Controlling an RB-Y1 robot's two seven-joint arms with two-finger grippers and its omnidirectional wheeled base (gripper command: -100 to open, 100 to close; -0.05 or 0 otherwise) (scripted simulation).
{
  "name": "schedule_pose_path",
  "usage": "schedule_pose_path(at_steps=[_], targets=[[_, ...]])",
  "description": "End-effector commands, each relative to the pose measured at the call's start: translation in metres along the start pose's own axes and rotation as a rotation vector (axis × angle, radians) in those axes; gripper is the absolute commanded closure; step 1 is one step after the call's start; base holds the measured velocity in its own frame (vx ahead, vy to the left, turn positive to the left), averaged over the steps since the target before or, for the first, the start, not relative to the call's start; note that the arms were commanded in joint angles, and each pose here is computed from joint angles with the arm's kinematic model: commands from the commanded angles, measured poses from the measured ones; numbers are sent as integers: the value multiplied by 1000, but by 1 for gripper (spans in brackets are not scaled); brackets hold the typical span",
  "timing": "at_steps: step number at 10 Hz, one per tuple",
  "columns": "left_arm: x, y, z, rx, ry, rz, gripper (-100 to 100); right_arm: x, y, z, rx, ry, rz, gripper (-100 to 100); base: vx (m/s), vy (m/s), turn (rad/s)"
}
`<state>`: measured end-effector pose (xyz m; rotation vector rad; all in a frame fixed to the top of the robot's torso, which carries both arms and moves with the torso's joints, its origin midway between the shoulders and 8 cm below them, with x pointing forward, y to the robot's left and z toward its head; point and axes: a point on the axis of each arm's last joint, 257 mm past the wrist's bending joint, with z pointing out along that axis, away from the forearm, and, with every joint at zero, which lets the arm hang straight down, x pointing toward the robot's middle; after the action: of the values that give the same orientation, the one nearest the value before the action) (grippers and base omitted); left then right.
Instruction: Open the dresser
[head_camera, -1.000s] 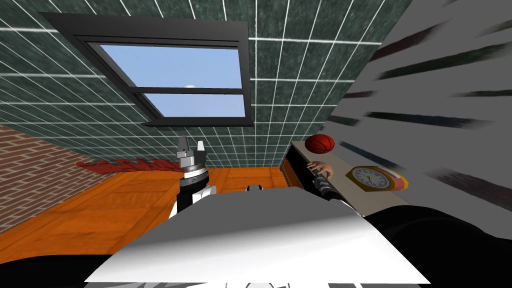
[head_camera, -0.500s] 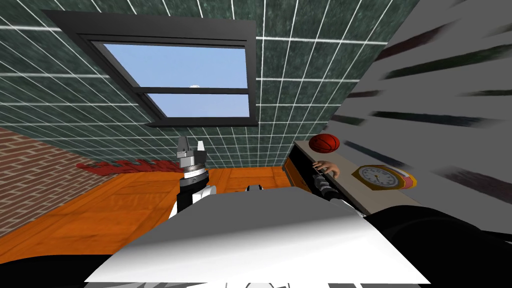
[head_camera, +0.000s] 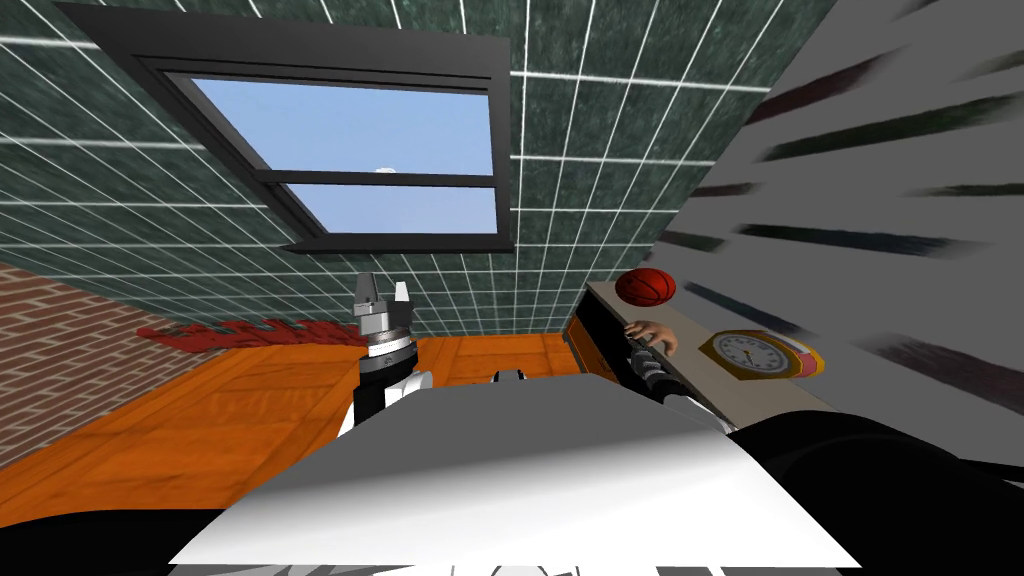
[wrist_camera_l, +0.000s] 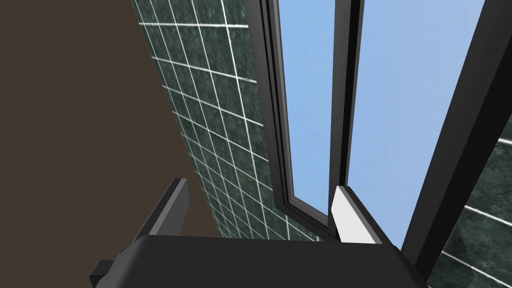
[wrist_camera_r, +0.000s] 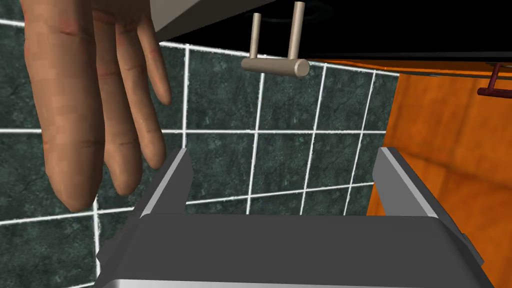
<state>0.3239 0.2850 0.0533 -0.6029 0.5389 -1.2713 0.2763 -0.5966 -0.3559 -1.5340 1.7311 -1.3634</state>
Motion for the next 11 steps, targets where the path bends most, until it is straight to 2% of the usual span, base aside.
schedule_pose_path(at_steps=[1,2,3,4,10,11], targets=[[0,0,0,0,0,0,0,3,-3,0,1,-1,-6,-100,-4,-86,2],[0,0,0,0,0,0,0,-2,8,0,-4,9,5,-100,65,-97,96],[0,0,0,0,0,0,0,-1,4,0,-3,4,2,-100,42,-60,34],[0,0,0,0,0,0,0,-1,4,0,-2,5,1,100,6,-10,-3],[0,0,0,0,0,-1,0,-6,-2,3,5,-6,2,100,4,163,-23],[0,0,0,0,0,-1,0,-3,-5,4,4,-8,-3,-100,-20,-79,-19]])
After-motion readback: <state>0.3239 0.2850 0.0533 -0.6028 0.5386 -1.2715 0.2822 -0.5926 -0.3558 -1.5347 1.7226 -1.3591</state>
